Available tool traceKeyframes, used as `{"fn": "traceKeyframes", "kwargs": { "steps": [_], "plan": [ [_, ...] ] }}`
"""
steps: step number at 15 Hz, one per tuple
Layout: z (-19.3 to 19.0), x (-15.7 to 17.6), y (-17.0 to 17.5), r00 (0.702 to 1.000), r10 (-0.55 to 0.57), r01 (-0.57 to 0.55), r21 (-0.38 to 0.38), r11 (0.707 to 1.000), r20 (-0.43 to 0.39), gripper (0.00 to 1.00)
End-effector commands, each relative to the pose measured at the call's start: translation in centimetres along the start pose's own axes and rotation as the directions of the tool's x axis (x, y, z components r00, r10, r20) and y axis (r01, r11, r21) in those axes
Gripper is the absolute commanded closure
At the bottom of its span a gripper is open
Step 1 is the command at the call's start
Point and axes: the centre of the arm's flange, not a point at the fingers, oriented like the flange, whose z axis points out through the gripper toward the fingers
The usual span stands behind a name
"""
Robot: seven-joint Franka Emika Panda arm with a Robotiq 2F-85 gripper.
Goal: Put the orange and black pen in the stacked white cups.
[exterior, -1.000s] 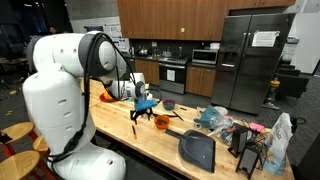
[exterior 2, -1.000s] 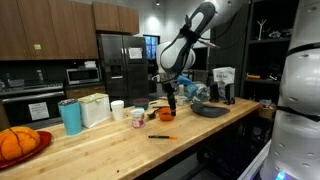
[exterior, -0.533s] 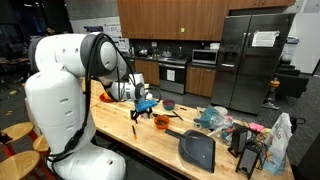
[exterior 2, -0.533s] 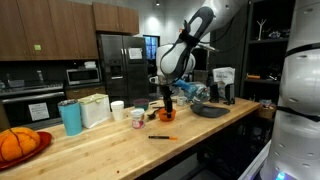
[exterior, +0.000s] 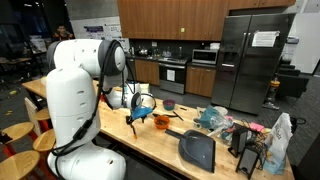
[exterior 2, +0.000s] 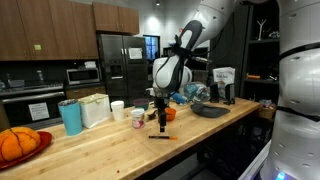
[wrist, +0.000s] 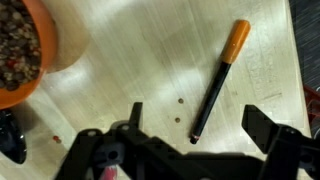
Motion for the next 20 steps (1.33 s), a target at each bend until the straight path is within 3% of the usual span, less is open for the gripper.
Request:
{"fn": "traceKeyframes", "kwargs": {
  "steps": [1, 15, 17, 20],
  "plan": [
    [0.9, 0.5, -1.7, 0.998, 0.068, -0.068, -0.002, 0.998, 0.005, 0.00],
    [4.1, -1.6, -5.4, 0.958, 0.272, -0.270, -0.037, 0.962, 0.093, 0.00],
    [4.2, -2.0, -5.5, 0.956, 0.280, -0.277, -0.040, 0.960, 0.091, 0.27],
    [4.4, -2.5, -5.4, 0.956, 0.279, -0.276, -0.049, 0.960, 0.093, 0.47]
  ]
}}
